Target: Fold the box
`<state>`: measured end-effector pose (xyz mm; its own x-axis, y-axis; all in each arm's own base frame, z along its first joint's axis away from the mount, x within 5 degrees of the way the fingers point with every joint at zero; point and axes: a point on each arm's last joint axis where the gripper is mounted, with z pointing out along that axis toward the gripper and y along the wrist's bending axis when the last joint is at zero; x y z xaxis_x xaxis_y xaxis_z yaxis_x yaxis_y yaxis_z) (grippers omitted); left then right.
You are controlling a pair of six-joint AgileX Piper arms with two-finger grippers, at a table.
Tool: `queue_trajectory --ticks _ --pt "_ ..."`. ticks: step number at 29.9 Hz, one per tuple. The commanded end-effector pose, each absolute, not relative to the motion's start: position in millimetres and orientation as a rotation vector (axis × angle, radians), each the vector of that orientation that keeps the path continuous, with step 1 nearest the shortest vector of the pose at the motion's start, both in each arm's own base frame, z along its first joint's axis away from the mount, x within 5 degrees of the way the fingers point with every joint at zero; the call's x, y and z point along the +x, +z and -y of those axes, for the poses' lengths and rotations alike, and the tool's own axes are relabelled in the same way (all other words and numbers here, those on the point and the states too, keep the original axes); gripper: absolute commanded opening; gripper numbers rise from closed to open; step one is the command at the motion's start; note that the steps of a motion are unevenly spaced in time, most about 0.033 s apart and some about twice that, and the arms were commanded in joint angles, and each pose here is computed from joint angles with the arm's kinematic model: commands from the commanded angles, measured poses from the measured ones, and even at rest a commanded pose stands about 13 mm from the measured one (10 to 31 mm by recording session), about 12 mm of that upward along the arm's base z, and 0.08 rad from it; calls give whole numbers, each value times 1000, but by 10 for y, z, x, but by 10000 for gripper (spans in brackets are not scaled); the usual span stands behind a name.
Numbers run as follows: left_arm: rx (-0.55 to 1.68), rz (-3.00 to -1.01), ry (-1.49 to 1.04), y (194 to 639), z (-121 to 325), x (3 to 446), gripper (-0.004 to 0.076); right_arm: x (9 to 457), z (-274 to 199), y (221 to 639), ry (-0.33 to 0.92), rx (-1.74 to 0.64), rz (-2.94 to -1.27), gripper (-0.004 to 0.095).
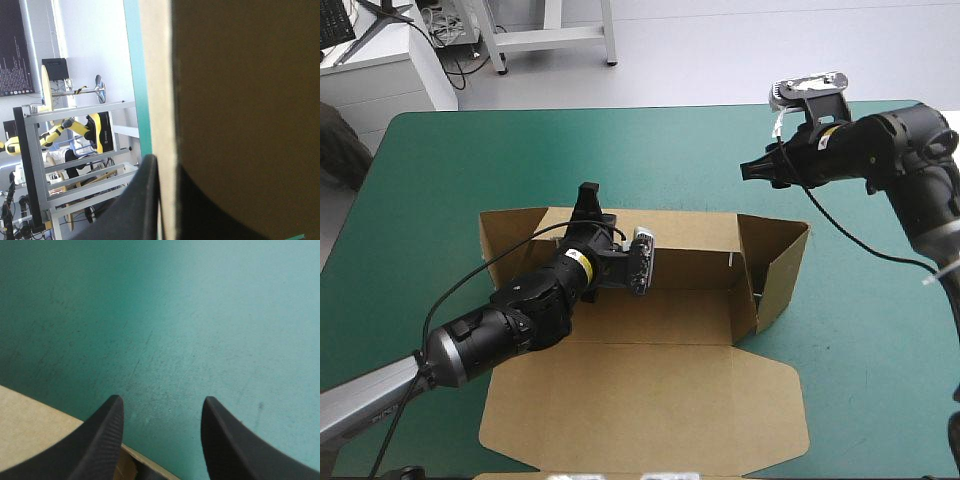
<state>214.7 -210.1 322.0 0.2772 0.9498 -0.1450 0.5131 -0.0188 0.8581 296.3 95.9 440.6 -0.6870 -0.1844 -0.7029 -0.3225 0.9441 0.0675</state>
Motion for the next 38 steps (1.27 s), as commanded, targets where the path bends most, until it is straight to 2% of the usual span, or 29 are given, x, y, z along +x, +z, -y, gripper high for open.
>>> queue_trajectory --ticks 1,8,13,20,31,38 --pt "1615 -1387 606 3326 2056 2104 -10 3100 -947 4443 311 -405 -2279 443" --pt "1615 -1387 606 3326 2056 2104 -10 3478 -1056 4002 314 -482 -2386 444" --pt "1615 -1387 606 3326 2056 2104 -10 3547 -1076 3808 297 -557 -2473 443" --pt "1615 -1385 604 3327 2058 2104 -10 3438 -1040 3741 265 -665 -2590 443" --pt "1615 -1385 604 3327 2058 2104 -10 3212 -993 4005 288 -612 -2530 416" --pt "1615 -1385 604 3327 2058 2104 -10 3032 -958 3824 300 -647 -2592 416"
